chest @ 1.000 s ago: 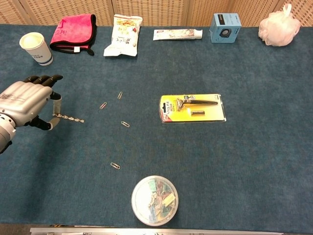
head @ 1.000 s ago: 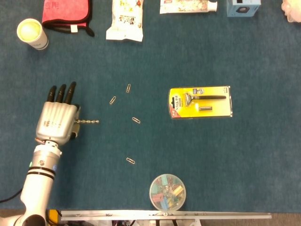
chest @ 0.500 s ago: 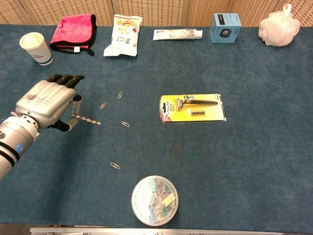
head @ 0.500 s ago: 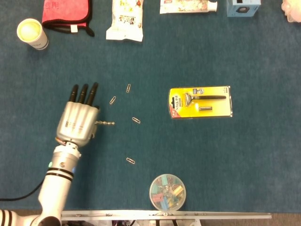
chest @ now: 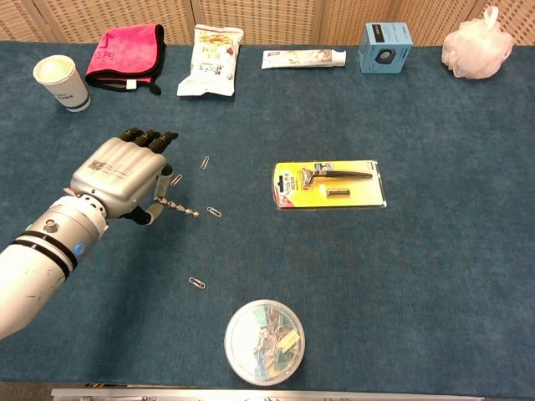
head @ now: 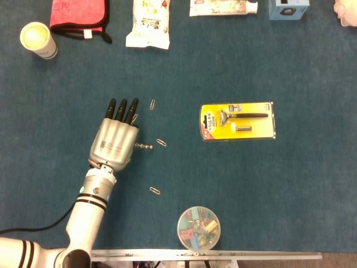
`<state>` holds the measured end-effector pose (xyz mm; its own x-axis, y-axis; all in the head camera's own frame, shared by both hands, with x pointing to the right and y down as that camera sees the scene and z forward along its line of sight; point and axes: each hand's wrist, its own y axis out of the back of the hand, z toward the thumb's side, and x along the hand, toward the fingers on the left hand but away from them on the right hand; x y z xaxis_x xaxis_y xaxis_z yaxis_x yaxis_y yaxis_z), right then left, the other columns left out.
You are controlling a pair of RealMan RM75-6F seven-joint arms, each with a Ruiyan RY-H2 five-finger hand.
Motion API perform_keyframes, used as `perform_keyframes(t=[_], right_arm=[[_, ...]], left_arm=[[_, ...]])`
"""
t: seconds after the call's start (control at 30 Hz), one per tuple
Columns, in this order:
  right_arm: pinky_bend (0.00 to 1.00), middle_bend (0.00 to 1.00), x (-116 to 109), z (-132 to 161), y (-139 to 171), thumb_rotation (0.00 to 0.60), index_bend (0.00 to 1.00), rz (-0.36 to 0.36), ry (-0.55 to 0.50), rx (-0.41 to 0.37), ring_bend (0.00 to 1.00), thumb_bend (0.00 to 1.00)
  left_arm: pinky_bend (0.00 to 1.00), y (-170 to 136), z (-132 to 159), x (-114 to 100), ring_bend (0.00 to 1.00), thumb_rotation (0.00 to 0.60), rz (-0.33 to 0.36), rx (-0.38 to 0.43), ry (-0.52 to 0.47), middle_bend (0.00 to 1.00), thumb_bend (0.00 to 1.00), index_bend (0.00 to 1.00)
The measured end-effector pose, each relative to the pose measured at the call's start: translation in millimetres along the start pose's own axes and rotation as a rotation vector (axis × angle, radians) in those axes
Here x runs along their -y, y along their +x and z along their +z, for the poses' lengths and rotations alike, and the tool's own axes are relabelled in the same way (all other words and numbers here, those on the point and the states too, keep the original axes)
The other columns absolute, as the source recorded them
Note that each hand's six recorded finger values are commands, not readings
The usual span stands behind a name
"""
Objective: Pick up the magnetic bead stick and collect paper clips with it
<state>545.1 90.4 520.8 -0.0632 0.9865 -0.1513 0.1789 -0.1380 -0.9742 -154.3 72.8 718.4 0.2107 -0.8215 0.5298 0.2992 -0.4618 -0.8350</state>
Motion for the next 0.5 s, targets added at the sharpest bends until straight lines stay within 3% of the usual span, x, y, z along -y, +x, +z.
perform_keyframes(t=[0.5], right_arm=[[0.32,0.18,-7.0,-3.6,2.3,0.600,0.19,-0.024,-0.019,0.009,0.12,0.01]], left_arm=[[0.06,14.4,15.0,-1.7,0.00,0.600,-0.011,0.013,0.002,0.00,0.37,0.54]])
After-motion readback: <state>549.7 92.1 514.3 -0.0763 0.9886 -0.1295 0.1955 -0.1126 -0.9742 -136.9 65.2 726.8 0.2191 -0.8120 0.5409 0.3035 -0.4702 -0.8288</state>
